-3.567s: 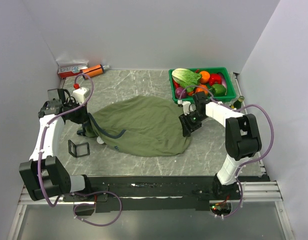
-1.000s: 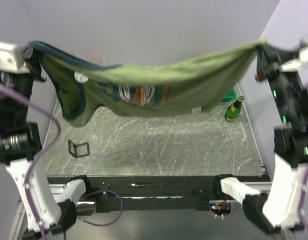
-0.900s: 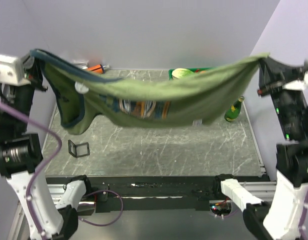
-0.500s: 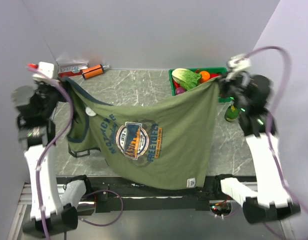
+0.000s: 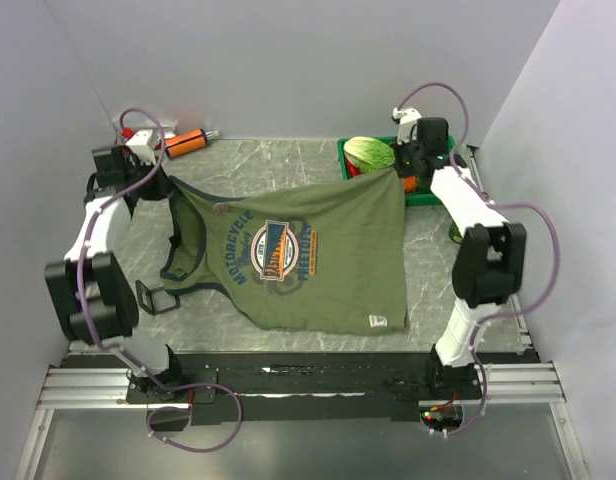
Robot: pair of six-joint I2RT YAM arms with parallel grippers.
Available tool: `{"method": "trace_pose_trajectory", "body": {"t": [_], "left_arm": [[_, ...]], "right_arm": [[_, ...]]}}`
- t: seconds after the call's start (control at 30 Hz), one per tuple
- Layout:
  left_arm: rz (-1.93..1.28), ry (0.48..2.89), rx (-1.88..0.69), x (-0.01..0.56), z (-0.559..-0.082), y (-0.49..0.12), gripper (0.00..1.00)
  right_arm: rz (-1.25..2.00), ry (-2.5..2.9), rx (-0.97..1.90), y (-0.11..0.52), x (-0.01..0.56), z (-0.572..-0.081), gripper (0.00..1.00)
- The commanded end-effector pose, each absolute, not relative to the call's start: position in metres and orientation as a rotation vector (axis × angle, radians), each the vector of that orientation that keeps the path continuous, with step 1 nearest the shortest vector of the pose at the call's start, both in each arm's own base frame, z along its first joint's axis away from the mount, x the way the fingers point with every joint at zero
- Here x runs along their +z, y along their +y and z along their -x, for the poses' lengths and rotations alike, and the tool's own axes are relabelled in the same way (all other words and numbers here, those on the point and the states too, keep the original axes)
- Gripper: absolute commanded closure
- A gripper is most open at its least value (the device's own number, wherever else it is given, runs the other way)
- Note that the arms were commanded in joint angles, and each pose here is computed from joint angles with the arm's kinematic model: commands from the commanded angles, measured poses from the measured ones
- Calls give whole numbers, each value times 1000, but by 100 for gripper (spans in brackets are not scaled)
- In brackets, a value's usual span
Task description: Remove the brooch from the garment
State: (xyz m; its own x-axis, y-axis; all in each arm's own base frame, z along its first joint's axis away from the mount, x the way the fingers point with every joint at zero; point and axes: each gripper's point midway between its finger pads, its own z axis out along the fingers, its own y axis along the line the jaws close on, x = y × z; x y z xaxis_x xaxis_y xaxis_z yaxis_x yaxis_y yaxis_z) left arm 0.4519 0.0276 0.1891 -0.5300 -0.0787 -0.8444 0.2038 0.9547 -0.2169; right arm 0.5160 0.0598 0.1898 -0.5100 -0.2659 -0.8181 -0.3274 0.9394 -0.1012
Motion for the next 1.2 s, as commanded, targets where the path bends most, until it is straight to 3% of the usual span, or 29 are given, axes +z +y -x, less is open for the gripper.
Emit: {"method": "trace_pose_trajectory", "body": {"t": [0.0,0.03,0.23,0.33,0.43,0.5,0.83,0.97,1.17], "left_arm": [[-111,2022,-319,208,-494,40,91],[-104,2010,-323,215,-501,41,82],[-100,1983,-265,224,-526,49,43],[-85,1958,-192,241,-534,60,36],[-104,1968,-135,263,-515,65,34],[-166,1971,-134,282,-486,58,33],[-456,2537,-16,131,-260,85,31],[-522,2589,79,98,-226,91,29],[-353,2688,93,70,-231,104,30]], "right_arm": [[399,1984,-49,54,237,-559,77],[405,2013,-43,57,226,-562,68],[372,1962,-72,58,253,-565,45],[370,1930,-70,59,272,-558,39],[448,1896,-44,73,294,-537,37],[554,1930,13,90,276,-513,37],[838,2176,266,105,190,-371,37],[896,2212,317,114,163,-339,35],[960,2219,357,129,147,-317,34]]}}
